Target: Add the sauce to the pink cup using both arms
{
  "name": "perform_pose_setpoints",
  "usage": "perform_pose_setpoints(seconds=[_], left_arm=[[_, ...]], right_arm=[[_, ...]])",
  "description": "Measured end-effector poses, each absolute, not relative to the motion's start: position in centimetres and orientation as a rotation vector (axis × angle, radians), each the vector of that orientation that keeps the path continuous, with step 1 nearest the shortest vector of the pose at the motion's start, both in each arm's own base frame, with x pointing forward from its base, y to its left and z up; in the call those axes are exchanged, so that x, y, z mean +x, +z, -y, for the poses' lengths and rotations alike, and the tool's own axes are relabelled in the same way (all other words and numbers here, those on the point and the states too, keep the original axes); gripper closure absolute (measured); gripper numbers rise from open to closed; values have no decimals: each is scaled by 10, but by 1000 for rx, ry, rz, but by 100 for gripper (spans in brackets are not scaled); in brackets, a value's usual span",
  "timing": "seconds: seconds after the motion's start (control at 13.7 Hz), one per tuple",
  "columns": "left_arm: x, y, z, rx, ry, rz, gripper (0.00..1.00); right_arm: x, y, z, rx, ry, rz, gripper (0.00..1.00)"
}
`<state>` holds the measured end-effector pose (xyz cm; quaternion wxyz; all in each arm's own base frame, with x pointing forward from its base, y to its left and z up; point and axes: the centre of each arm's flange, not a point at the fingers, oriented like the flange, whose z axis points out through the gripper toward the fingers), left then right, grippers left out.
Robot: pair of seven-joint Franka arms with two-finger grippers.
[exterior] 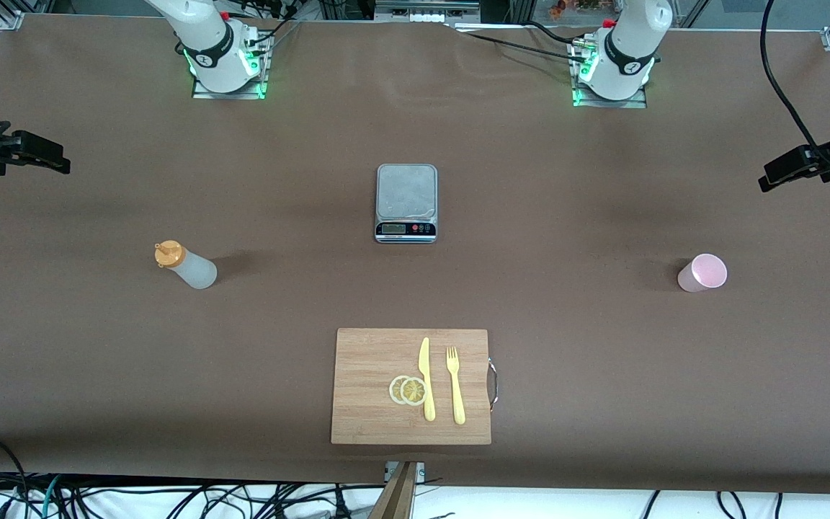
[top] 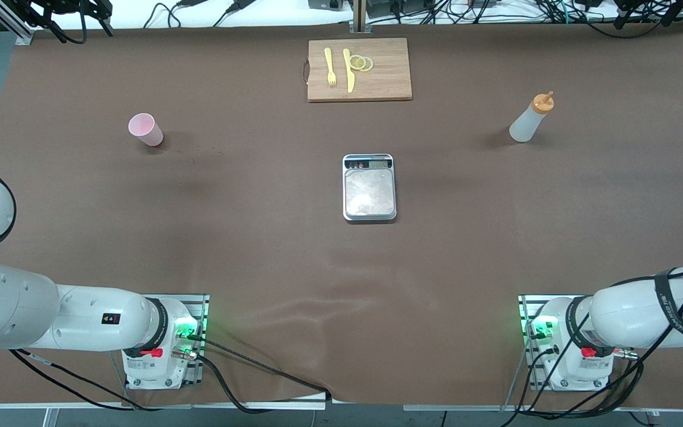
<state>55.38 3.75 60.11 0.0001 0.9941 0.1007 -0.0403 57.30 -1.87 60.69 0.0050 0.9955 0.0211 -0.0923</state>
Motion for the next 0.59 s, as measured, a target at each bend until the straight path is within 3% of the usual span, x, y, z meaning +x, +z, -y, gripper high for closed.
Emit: perform_pose_setpoints(seconds=[0.59], left_arm=[[555, 601, -38, 3122, -126, -330, 0]], right_arm=[[573, 607, 19, 3117, -289, -66, 0]])
